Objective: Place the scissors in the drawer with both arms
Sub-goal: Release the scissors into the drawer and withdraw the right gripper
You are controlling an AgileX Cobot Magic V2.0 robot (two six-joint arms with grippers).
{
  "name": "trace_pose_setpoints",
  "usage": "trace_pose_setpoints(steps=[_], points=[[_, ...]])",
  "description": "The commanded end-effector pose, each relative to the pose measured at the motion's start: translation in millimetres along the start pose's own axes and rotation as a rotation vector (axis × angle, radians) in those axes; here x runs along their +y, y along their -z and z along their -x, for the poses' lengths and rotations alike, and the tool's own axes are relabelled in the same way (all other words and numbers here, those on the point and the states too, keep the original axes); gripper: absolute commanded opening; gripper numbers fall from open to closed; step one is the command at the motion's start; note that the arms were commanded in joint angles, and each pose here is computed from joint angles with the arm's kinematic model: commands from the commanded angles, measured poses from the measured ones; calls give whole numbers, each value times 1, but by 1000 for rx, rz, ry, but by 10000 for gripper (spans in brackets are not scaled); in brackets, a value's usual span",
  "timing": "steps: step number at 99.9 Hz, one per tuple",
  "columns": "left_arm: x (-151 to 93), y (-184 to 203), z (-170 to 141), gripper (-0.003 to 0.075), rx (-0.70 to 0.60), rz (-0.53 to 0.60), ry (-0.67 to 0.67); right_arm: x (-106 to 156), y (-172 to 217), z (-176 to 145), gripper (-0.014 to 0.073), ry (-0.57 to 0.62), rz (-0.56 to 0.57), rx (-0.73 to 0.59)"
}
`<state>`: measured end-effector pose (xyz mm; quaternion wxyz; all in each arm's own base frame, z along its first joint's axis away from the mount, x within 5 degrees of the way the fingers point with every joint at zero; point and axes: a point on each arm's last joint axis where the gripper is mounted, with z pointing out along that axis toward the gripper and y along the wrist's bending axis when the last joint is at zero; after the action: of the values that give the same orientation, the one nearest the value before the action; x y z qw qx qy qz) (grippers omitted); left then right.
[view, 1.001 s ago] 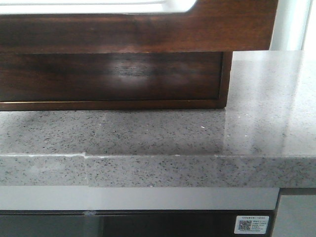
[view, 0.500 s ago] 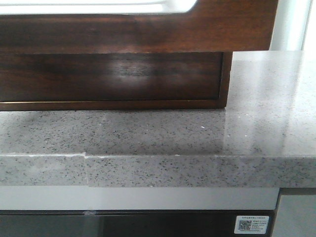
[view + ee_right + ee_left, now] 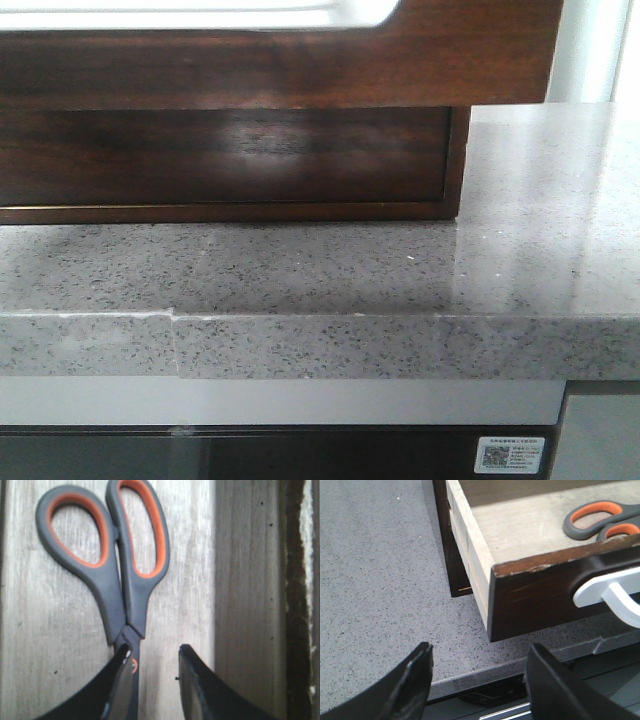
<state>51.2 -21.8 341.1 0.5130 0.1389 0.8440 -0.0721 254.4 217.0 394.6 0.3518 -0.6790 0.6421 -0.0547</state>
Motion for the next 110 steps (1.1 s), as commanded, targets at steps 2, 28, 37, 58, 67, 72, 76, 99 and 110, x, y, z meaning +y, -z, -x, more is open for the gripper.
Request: trace_pose_setpoints(steps=[2,28,37,58,67,72,76,99,110], points=[[0,4,14,384,-84,-1,15,-9,32,2,210,15,-109,-50],[0,4,14,384,-84,-1,15,-10,110,-5,210,-169,-232,-155],[0,4,14,384,-84,-1,15,-8,136,-18,210,-291,-263,-162],[0,4,14,384,-84,-1,15,0,178,-73,210,-623,-386,-90],[0,4,14,384,-84,-1,15,11,186,-98,210,-787,-468,-70],[0,4,14,384,-84,-1,15,19,187,-111,210,-876,-513,-70],[0,4,14,384,-84,-1,15,27,187,-120,210,-949,-547,-80],[0,4,14,384,-84,-1,15,81,172,-160,210,-1242,-675,-101],[0,4,14,384,-84,-1,15,107,152,-173,211,-1318,-639,-66]])
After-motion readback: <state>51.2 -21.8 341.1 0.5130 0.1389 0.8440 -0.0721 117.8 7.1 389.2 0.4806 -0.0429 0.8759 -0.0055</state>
